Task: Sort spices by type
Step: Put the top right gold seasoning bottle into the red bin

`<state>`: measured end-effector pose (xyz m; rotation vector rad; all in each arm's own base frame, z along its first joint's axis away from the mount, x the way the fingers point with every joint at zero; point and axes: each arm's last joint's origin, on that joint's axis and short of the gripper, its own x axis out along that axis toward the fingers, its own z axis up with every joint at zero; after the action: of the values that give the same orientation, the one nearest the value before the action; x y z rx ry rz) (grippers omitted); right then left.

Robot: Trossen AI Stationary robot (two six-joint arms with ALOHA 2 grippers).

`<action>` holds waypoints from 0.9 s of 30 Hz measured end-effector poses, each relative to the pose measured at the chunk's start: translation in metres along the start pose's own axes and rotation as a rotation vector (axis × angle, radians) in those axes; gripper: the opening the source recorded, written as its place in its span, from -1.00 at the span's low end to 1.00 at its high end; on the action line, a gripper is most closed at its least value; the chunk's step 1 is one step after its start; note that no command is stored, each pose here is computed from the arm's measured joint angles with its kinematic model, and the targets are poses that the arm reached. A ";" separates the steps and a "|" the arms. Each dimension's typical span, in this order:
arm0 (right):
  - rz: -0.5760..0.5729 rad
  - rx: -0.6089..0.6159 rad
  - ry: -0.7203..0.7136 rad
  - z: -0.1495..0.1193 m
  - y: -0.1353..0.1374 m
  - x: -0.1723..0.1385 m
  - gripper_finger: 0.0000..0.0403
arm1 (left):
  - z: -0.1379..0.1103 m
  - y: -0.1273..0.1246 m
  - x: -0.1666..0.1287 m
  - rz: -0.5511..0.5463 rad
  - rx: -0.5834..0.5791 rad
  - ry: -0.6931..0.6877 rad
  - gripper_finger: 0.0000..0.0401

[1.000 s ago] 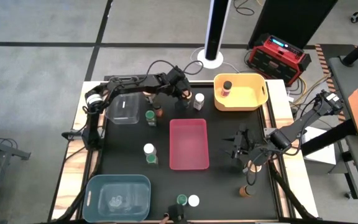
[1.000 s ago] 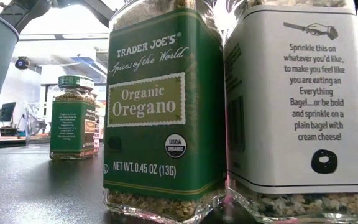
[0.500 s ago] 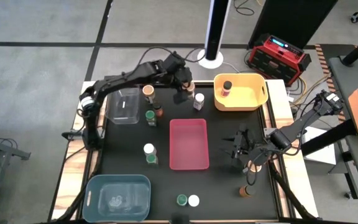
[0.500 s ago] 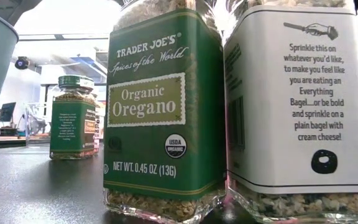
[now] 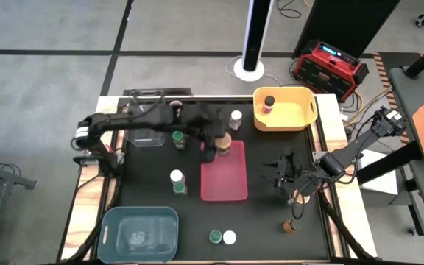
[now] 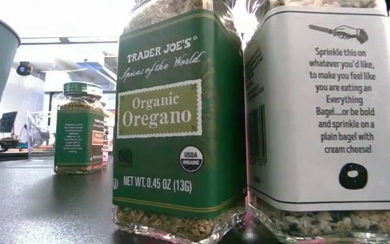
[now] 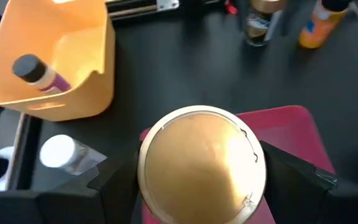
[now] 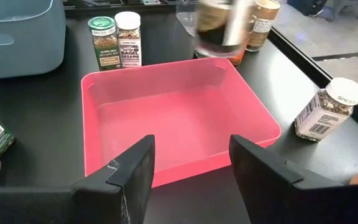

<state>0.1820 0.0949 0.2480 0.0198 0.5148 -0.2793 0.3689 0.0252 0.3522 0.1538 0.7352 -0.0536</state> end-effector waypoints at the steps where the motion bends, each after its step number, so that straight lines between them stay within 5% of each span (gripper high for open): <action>1: 0.000 0.000 0.000 0.000 0.000 0.000 -0.01 | -0.003 -0.011 -0.001 0.005 0.002 -0.018 0.30; 10: 0.004 0.016 -0.003 0.000 0.000 0.000 -0.01 | -0.042 -0.066 0.001 0.078 -0.074 -0.029 0.30; 27: 0.006 0.030 0.001 -0.001 0.000 0.000 -0.01 | -0.075 -0.033 0.064 0.156 -0.139 0.167 0.30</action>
<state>0.1820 0.0952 0.2470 0.0503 0.5120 -0.2815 0.3632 0.0053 0.2501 0.0829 0.8883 0.1603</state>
